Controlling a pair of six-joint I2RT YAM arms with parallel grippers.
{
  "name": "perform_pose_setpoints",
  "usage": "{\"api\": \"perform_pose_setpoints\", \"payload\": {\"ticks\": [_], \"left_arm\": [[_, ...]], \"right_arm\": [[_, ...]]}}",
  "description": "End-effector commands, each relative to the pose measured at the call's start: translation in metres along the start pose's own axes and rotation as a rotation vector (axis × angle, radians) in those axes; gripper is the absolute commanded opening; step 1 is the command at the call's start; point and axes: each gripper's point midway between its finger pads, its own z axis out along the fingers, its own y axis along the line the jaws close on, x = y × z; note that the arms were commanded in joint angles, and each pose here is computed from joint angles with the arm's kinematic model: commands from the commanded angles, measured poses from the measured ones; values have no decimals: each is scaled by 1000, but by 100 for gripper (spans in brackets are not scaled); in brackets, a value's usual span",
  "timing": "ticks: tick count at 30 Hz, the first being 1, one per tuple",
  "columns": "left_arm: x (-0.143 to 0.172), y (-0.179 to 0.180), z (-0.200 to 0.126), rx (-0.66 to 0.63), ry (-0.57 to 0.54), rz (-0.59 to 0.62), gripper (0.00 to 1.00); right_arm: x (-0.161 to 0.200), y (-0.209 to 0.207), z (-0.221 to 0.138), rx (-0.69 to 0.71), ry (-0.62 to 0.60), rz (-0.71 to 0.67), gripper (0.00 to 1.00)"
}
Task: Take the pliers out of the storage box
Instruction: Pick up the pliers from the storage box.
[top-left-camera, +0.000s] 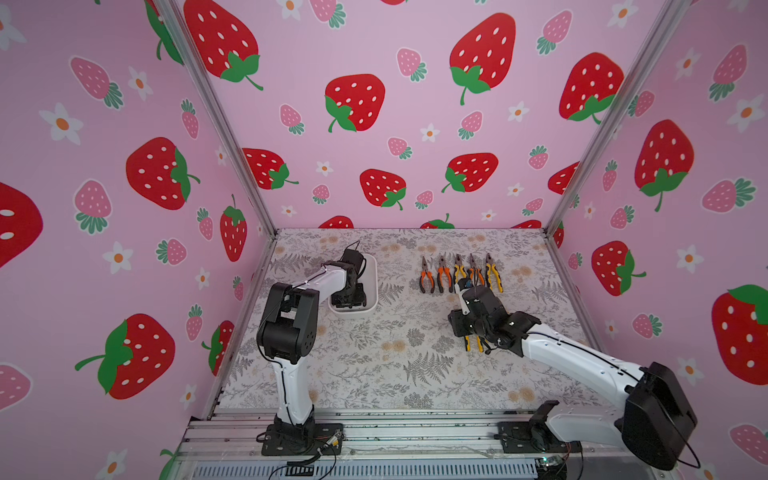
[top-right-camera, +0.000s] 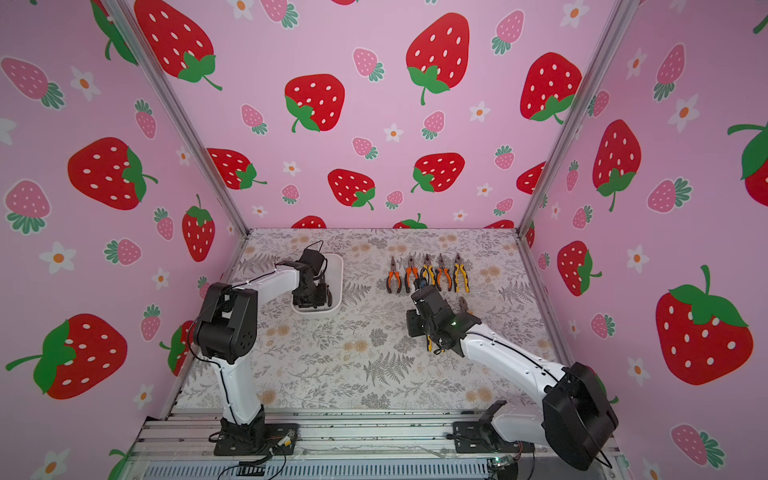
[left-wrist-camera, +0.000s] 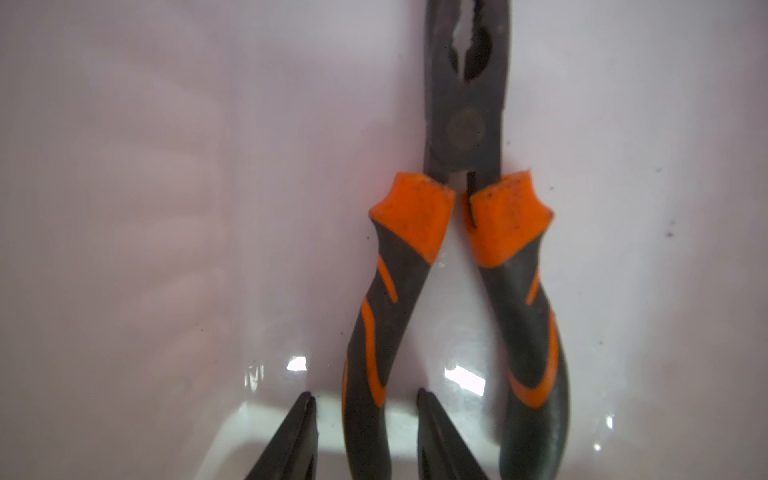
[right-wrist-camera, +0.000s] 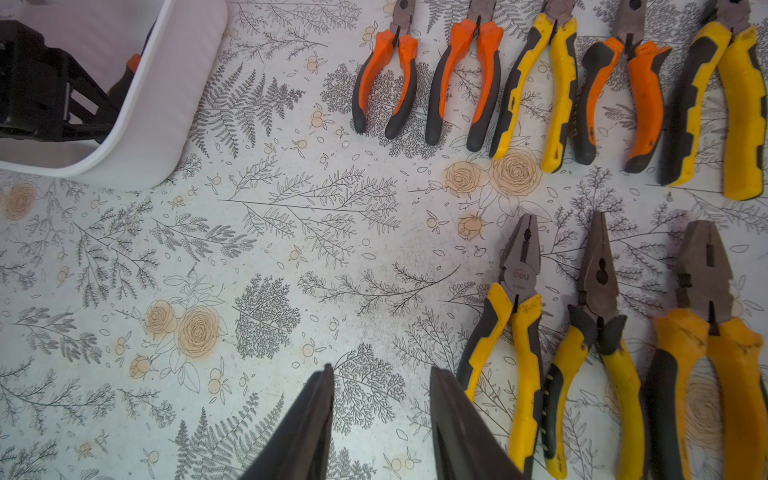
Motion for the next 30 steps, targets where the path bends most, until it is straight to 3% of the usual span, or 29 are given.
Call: {"api": "perform_pose_setpoints", "payload": {"ticks": [1,2,3,8,16,24,30], "left_arm": [[20,4,16,-15,86,3,15],[19,4,15,-14,84,3,2],[18,3,14,-12,78,1,0],[7,5,-12,-2,1,-12,0],[-8,0,-110,58,-273,-8,0],[24,-17,-175,120,-500,58,0],[61,-35,-188,175,-620,111,0]], "right_arm": [[-9,2,-5,3,-19,1,43],[-9,3,-5,1,-21,1,43],[-9,2,-5,3,-22,2,43],[-9,3,-4,2,-18,0,43],[-10,5,-1,2,-7,-6,43],[-27,7,-32,-18,-40,29,43],[-51,13,-60,-22,-32,44,43]]}}
